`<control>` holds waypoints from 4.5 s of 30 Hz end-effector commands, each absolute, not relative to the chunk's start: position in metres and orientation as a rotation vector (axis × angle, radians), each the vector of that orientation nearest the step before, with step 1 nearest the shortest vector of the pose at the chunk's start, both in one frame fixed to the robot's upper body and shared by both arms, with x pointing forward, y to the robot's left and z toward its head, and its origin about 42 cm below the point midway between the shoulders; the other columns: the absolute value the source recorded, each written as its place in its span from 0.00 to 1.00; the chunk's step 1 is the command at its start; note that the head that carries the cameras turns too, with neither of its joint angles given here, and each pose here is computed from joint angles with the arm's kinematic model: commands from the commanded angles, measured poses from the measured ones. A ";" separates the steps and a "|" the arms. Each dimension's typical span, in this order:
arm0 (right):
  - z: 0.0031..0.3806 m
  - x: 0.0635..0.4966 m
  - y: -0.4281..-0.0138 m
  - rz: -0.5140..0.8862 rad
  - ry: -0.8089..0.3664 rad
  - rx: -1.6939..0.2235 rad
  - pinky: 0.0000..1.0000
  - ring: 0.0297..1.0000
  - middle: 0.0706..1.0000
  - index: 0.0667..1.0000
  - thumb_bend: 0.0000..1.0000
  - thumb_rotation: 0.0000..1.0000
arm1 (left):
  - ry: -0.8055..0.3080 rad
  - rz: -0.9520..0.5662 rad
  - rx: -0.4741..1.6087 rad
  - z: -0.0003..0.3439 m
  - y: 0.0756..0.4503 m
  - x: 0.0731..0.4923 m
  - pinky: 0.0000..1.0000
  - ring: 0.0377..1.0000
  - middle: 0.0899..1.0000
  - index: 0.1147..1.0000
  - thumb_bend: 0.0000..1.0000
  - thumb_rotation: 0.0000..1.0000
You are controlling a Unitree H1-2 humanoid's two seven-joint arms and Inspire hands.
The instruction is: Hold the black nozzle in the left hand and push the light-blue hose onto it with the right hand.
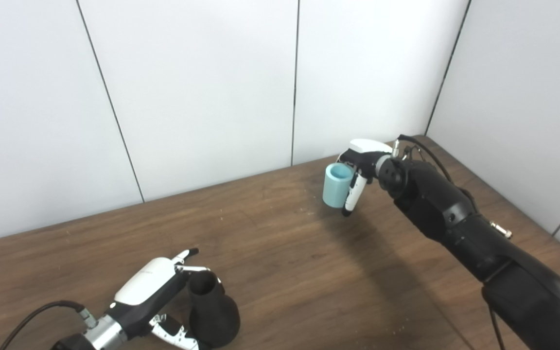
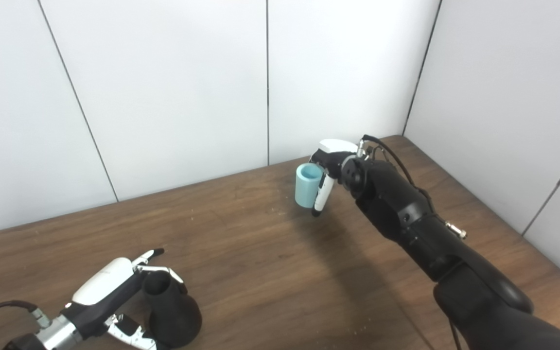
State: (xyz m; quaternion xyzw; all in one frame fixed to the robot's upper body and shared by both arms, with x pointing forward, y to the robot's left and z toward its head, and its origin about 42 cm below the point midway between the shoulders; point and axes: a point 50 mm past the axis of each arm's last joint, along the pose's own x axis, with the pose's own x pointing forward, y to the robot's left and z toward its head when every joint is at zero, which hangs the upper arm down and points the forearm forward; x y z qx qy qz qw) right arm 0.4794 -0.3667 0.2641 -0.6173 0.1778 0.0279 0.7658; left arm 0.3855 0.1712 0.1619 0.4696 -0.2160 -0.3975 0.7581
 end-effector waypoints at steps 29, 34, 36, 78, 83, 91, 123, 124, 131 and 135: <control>0.324 0.495 -0.347 0.014 0.211 -1.383 0.52 0.61 0.67 0.74 0.91 0.14 | -0.164 -0.949 1.205 0.114 0.217 0.374 1.00 0.55 0.39 0.43 0.53 0.00; 0.318 0.494 -0.350 0.022 0.217 -1.390 0.52 0.61 0.64 0.67 0.89 0.07 | -0.161 -0.947 1.206 0.115 0.220 0.374 1.00 0.55 0.39 0.43 0.53 0.00; 0.316 0.494 -0.352 0.021 0.222 -1.398 0.51 0.57 0.58 0.62 0.85 0.02 | -0.162 -0.946 1.206 0.115 0.221 0.374 1.00 0.55 0.39 0.43 0.53 0.00; 0.398 0.464 -0.273 0.103 -0.211 -1.316 0.36 0.44 0.44 0.41 0.50 0.00 | -0.202 -0.945 1.207 0.128 0.187 0.388 1.00 0.54 0.40 0.43 0.53 0.00; 0.424 0.449 -0.248 0.208 -0.299 -1.279 0.37 0.46 0.43 0.41 0.50 0.00 | -0.191 -0.942 1.220 0.134 0.173 0.393 1.00 0.54 0.39 0.44 0.52 0.00; 0.452 0.422 -0.218 0.339 -0.416 -1.241 0.39 0.46 0.43 0.41 0.50 0.00 | -0.209 -0.943 1.267 0.141 0.155 0.396 1.00 0.55 0.43 0.42 0.53 0.00; 0.461 0.366 -0.193 0.694 -0.647 -1.170 0.35 0.43 0.45 0.45 0.50 0.00 | -0.189 -0.926 1.296 0.158 0.121 0.406 1.00 0.58 0.46 0.40 0.52 0.00; 0.459 0.367 -0.193 0.699 -0.637 -1.168 0.35 0.43 0.45 0.45 0.50 0.00 | -0.187 -0.927 1.294 0.158 0.121 0.406 1.00 0.58 0.46 0.40 0.52 0.00; 0.449 0.365 -0.191 0.709 -0.574 -1.201 0.39 0.42 0.45 0.44 0.50 0.00 | -0.183 -0.929 1.297 0.159 0.121 0.406 1.00 0.58 0.46 0.40 0.52 0.00; 0.447 0.365 -0.190 0.707 -0.552 -1.216 0.39 0.42 0.45 0.44 0.50 0.00 | -0.183 -0.927 1.297 0.159 0.121 0.404 1.00 0.58 0.46 0.40 0.52 0.00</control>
